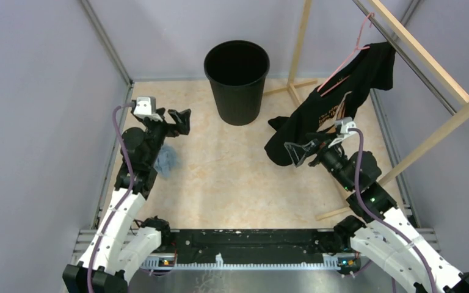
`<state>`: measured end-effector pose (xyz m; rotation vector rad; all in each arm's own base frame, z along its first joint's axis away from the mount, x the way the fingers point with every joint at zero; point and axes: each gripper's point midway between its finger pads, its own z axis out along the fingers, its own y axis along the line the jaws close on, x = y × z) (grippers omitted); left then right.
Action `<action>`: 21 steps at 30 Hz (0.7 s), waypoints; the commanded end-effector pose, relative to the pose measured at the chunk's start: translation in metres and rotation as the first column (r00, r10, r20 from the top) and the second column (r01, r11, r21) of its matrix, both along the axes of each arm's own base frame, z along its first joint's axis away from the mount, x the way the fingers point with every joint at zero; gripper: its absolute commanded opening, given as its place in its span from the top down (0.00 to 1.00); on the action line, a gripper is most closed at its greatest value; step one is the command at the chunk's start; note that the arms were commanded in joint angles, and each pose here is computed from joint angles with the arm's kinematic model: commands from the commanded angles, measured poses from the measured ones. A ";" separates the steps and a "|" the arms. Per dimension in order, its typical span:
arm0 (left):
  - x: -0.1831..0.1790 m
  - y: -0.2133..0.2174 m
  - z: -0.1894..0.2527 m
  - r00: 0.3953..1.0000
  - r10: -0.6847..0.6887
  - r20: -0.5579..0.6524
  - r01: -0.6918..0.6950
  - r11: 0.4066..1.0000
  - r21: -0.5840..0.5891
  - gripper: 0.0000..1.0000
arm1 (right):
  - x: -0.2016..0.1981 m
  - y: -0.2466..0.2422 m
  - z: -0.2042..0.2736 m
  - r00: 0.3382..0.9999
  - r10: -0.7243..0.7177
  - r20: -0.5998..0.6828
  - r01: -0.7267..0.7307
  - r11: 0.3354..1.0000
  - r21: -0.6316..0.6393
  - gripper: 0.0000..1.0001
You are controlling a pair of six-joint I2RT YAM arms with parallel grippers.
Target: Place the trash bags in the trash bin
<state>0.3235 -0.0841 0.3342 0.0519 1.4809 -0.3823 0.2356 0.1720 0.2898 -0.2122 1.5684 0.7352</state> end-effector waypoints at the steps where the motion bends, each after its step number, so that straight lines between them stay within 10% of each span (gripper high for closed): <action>1: 0.016 0.032 0.000 0.977 0.212 -0.035 -0.212 0.977 -0.011 0.01 | 0.005 -0.015 -0.001 0.997 -0.081 0.011 0.081 0.997 -0.004 0.01; 8: 0.039 0.107 -0.086 0.652 0.665 -0.364 -0.671 0.730 0.130 0.01 | 0.017 -0.019 -0.024 0.984 -0.147 -0.099 0.146 0.989 -0.019 0.01; 21: 0.045 0.121 -0.201 0.311 0.644 -0.699 -0.740 0.625 0.247 0.02 | 0.010 -0.014 -0.014 0.993 -0.107 -0.051 0.111 0.989 0.098 0.01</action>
